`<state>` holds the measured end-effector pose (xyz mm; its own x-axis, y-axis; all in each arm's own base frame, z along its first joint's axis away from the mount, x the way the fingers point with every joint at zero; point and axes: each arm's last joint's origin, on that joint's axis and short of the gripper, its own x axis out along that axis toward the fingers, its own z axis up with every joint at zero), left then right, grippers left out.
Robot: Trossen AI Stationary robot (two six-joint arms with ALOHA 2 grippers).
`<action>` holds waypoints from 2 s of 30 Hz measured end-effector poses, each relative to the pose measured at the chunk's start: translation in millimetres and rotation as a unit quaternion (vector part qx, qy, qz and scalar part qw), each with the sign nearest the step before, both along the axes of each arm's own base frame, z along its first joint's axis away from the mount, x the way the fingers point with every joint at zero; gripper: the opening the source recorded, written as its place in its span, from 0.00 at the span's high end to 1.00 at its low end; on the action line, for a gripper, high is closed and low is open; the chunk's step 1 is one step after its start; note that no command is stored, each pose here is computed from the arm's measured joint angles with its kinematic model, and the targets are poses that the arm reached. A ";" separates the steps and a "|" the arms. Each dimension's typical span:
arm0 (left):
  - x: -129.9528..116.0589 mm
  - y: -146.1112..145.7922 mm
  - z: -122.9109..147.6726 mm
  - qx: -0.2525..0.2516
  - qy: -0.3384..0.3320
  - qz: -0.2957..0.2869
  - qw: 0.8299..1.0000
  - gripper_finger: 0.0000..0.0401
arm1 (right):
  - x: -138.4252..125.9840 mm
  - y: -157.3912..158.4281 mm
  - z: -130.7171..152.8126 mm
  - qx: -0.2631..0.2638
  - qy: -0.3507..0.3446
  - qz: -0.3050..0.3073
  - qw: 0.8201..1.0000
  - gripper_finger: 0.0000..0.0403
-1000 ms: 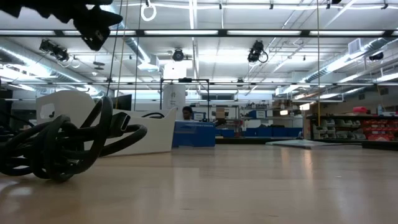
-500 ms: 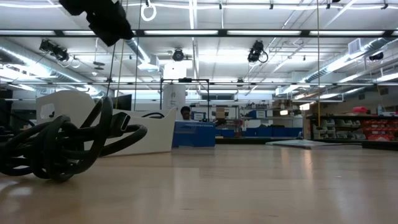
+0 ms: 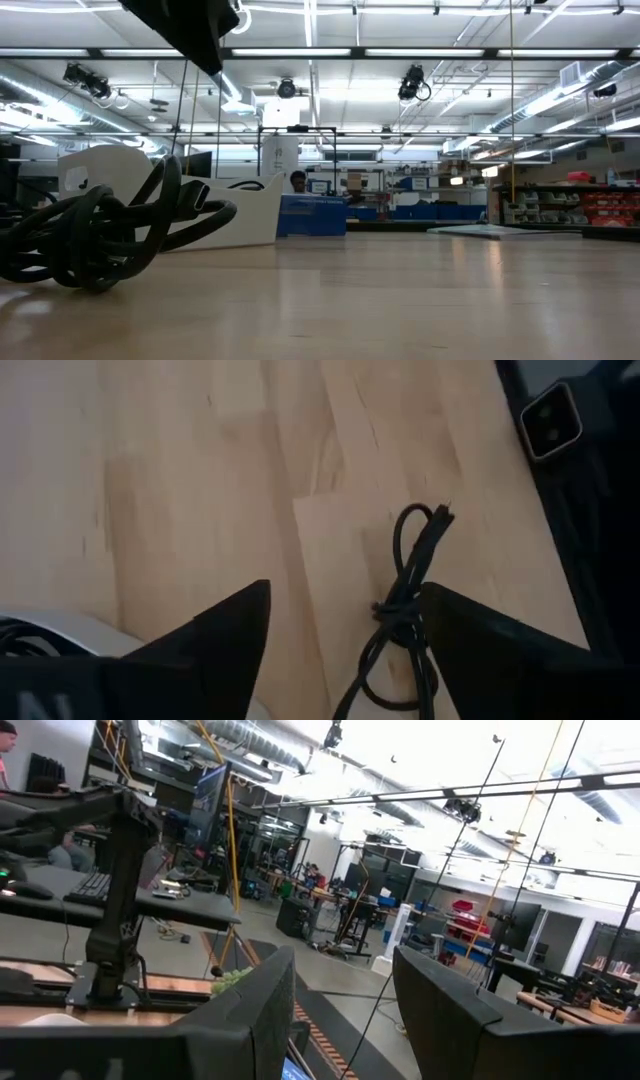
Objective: Pick and place USB-C Cables
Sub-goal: Put the black cable wire into the white bin
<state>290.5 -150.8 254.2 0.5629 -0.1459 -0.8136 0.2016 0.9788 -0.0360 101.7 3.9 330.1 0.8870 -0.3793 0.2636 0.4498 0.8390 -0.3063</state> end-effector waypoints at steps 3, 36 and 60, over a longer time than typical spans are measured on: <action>8.1 -10.0 2.3 0.009 0.029 0.000 1.000 0.32 | -0.1 0.0 0.2 0.000 -0.001 0.000 1.000 0.56; 35.3 -61.3 -92.7 0.062 0.175 -0.033 0.982 0.36 | 21.8 5.0 -2.0 0.007 0.004 0.013 1.000 0.57; 55.0 -60.4 -52.9 0.047 0.173 0.071 0.981 0.69 | 22.0 14.9 -0.5 0.033 -0.014 0.062 0.997 0.59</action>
<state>345.6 -211.2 201.3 0.2589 -0.0004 -0.9659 0.0544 0.9984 0.0142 123.7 18.8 329.6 0.9210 -0.2841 0.2664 0.3484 0.9068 -0.2373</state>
